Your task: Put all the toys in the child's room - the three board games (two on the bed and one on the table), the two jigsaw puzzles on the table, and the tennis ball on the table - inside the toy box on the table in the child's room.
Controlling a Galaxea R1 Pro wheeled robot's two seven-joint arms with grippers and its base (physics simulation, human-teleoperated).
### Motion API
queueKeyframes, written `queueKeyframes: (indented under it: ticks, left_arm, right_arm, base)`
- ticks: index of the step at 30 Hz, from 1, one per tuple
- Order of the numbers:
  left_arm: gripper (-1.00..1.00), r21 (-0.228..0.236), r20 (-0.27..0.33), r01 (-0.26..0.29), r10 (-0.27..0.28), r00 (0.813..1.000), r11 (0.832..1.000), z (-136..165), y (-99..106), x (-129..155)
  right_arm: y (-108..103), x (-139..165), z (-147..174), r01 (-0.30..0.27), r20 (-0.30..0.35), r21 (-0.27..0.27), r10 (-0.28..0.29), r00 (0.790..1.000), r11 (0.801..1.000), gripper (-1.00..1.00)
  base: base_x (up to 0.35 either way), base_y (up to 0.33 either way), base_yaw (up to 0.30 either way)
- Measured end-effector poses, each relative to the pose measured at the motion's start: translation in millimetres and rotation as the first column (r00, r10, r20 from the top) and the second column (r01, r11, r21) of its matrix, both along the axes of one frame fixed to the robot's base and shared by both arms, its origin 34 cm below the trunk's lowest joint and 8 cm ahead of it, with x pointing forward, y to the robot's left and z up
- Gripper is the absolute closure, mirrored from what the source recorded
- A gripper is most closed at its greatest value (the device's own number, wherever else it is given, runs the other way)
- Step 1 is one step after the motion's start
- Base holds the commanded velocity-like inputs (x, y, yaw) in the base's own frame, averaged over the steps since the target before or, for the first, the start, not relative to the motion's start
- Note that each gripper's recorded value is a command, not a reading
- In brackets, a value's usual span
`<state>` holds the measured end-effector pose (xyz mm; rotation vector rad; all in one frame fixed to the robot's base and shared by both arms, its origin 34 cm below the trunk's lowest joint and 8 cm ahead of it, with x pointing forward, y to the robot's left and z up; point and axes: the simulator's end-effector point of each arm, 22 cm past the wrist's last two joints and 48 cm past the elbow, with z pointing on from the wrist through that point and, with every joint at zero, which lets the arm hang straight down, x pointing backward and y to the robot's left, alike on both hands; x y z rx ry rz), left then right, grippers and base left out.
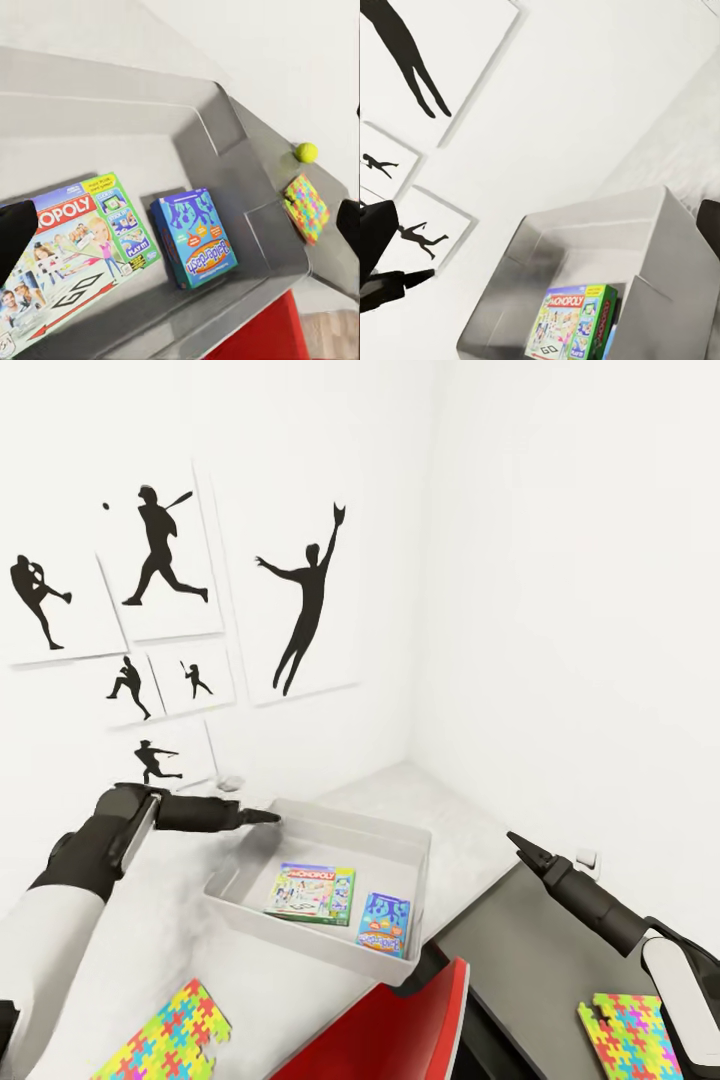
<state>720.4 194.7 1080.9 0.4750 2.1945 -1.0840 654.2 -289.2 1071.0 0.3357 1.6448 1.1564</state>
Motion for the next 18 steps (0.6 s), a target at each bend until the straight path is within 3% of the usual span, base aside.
queueKeyframes:
  ticks: [8,15,18]
  left_arm:
    - [-1.0,-0.135,0.032,0.004,0.001,1.0,0.991,35,48,-17]
    - [-1.0,-0.26,0.067,-0.008,0.026,0.997,0.966,43,95,-45]
    - [-1.0,-0.289,0.093,-0.025,0.055,0.994,0.957,50,107,-47]
  right_arm:
    - [1,-1,6,-0.001,0.011,0.001,0.001,1.0,1.0,-1.0]
    - [2,-3,13,-0.004,0.029,0.004,0.004,1.0,1.0,-1.0]
    - [3,-3,16,-0.005,0.034,0.005,0.005,0.999,1.0,-1.0]
  base:
    - [0.0,0.0,-0.059]
    - [0.0,0.0,-0.065]
    - [-0.022,0.0,-0.042]
